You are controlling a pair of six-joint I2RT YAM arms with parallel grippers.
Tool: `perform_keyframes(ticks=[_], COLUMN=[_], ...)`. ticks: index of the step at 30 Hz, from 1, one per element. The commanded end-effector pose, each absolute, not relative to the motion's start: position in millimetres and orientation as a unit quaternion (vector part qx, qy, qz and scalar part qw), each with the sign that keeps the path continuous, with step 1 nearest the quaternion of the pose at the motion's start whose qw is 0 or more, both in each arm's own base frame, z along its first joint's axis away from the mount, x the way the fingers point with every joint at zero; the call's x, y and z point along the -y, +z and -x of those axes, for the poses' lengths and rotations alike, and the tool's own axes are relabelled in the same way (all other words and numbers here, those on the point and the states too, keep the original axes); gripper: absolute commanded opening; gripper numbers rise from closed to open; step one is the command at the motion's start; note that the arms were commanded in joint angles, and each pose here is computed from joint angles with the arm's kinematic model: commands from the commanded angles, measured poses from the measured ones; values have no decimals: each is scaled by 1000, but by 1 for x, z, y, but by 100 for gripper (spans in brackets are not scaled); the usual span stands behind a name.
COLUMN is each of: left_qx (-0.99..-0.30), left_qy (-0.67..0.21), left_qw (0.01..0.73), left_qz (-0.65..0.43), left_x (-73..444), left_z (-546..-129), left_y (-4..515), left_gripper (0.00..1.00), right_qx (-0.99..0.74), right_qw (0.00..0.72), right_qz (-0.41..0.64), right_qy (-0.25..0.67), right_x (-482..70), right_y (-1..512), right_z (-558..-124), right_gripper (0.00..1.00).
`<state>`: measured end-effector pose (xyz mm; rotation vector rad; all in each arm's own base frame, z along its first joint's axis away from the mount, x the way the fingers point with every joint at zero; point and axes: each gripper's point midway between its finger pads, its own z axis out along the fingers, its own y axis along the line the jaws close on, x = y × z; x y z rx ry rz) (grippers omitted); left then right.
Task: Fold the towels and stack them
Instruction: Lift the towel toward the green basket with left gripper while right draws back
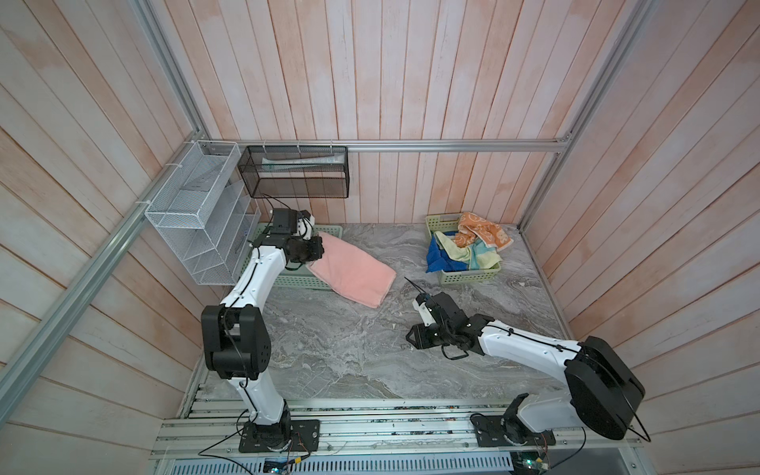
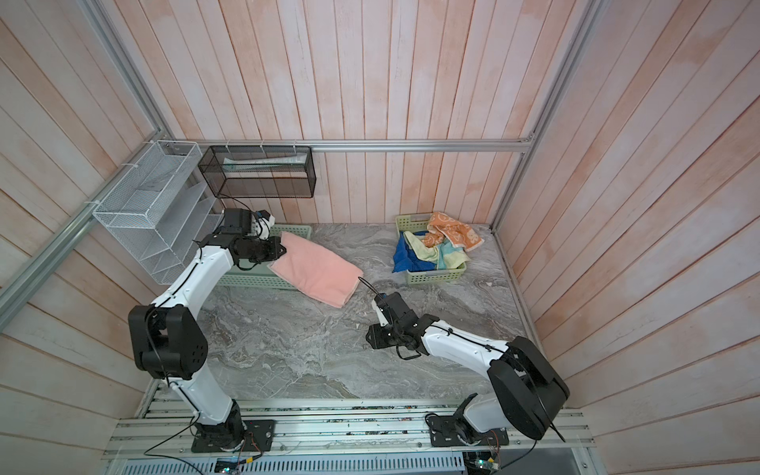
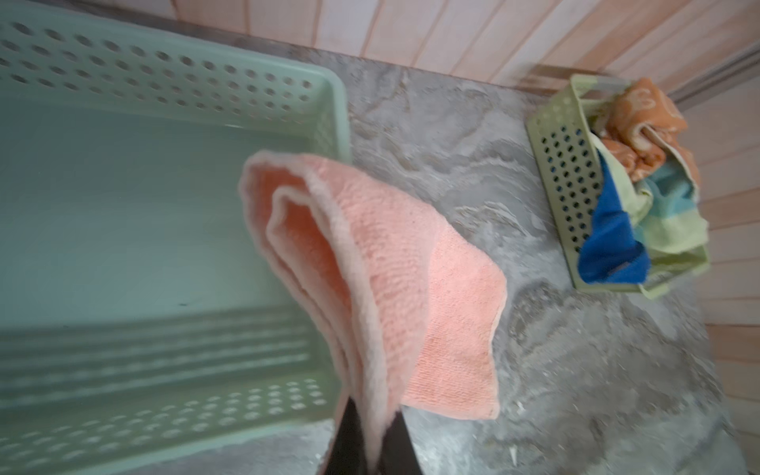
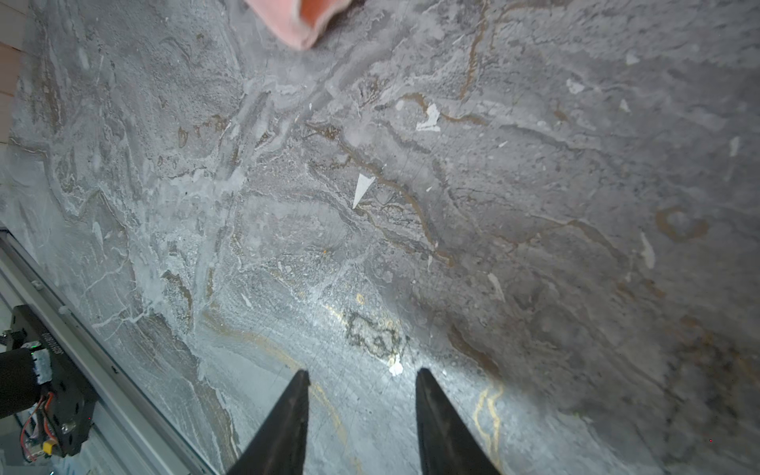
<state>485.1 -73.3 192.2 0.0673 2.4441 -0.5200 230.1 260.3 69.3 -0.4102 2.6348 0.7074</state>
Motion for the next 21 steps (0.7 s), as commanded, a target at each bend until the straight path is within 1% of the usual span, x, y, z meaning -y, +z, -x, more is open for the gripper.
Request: perform_keyframes(ticks=[1, 3, 6, 10, 15, 19, 21], left_qx=[-943, -945, -939, -927, -928, -921, -921], left_qy=[-219, -244, -277, -322, -335, -358, -355], left_qw=[245, 216, 204, 193, 163, 156, 161], left_qz=[-46, -34, -10, -6, 7, 12, 3], left_x=[75, 83, 99, 124, 147, 173, 182], left_z=[-488, -487, -477, -456, -424, -401, -396], left_y=[138, 116, 103, 102, 94, 102, 111], left_gripper=[0, 0, 0, 0, 0, 0, 0], right_qx=[-938, -939, -941, -941, -941, -941, -941], right_qw=[182, 179, 176, 174, 175, 176, 175], right_qz=[149, 151, 147, 144, 142, 134, 131], right_qy=[256, 251, 249, 254, 253, 255, 258], right_x=[-262, -261, -257, -254, -249, -245, -244], right_y=[67, 66, 62, 61, 61, 61, 61], right_z=[-229, -228, -224, -219, -214, -211, -209], right_gripper=[44, 43, 43, 43, 43, 43, 43])
